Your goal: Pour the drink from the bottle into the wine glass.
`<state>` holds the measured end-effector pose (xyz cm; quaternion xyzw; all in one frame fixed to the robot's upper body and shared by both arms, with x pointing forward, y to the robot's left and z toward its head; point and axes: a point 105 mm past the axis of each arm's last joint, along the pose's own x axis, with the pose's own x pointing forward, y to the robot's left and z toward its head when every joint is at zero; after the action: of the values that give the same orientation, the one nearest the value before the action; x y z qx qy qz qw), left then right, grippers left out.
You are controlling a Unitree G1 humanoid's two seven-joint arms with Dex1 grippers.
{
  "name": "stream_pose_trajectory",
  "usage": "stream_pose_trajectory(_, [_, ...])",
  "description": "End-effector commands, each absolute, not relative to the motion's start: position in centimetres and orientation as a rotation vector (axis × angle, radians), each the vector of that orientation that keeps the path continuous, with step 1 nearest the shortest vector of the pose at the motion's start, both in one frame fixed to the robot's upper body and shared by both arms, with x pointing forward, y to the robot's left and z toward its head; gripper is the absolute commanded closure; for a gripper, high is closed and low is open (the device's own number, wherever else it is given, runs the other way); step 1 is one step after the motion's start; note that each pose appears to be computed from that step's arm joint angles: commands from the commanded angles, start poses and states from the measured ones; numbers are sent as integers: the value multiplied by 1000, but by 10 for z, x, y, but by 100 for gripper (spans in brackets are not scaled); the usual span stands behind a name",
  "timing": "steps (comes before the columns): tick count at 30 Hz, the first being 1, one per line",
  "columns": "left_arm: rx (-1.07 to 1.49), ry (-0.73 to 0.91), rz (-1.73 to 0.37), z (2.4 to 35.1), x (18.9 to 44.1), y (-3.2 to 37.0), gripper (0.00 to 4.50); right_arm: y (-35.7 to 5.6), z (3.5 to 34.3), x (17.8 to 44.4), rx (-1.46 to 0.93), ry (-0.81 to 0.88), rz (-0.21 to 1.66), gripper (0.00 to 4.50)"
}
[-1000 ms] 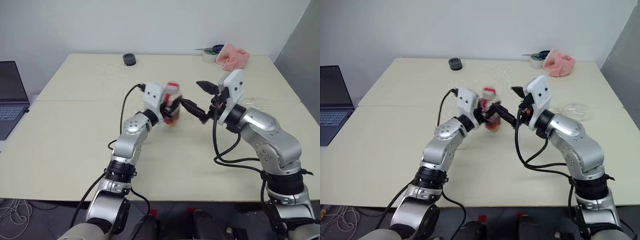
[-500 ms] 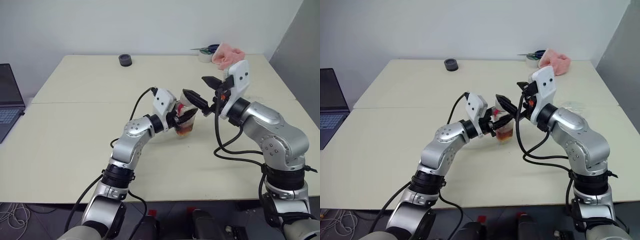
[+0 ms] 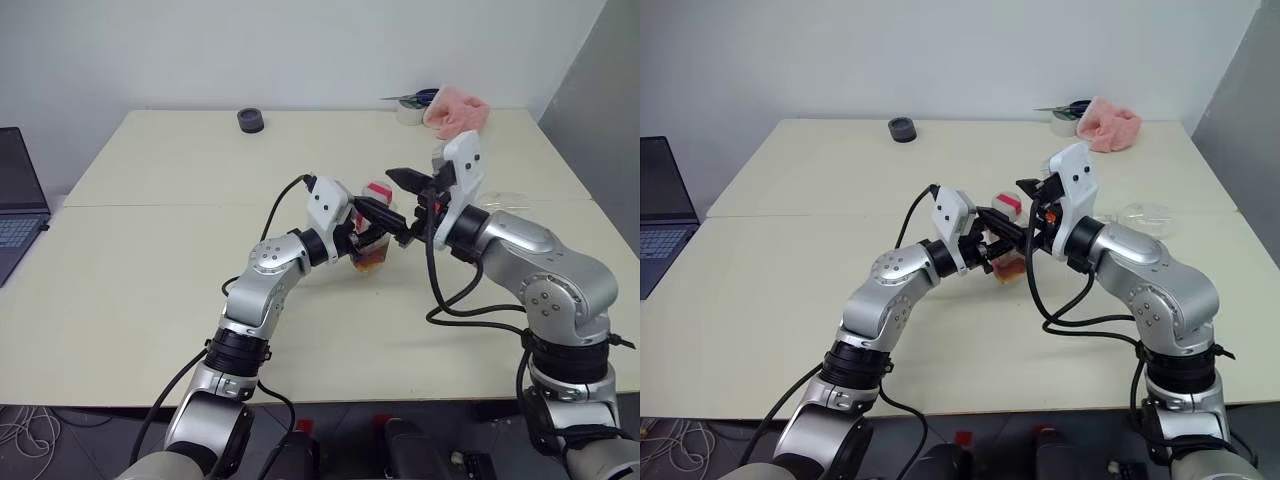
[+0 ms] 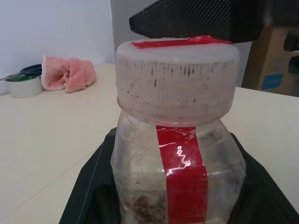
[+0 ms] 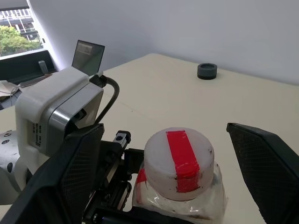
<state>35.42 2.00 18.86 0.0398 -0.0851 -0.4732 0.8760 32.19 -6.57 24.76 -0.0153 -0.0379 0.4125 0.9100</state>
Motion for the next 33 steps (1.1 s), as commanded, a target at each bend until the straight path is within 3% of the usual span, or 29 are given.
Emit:
stream_pose_trajectory(1, [108,-270,-1007,209,346,15,255,-63,257,317,-30,-118,875,0])
stream_pose_trajectory(7, [114,-273,-1006,211,346,14,255,-63,257,319,-24,-121,872,0])
stream_pose_trajectory(10, [114,-274,-1005,211,346,14,255,-63,257,319,-24,-119,871,60])
stream_pose_trajectory(15, [122,-282,-996,213,347,14,255,-63,253,319,-49,-106,875,235])
stream_pose_trajectory(22, [122,-294,-1014,216,342,13,255,-62,254,319,-61,-112,884,448])
stream_pose_trajectory(27, [135,-280,-1116,215,325,23,255,-64,259,316,-93,-109,946,448])
stream_pose_trajectory(31, [147,-269,-1131,220,326,36,255,-71,267,320,-83,-116,961,448])
stream_pose_trajectory(33, [150,-275,-1109,223,331,39,255,-73,273,322,-58,-128,963,413])
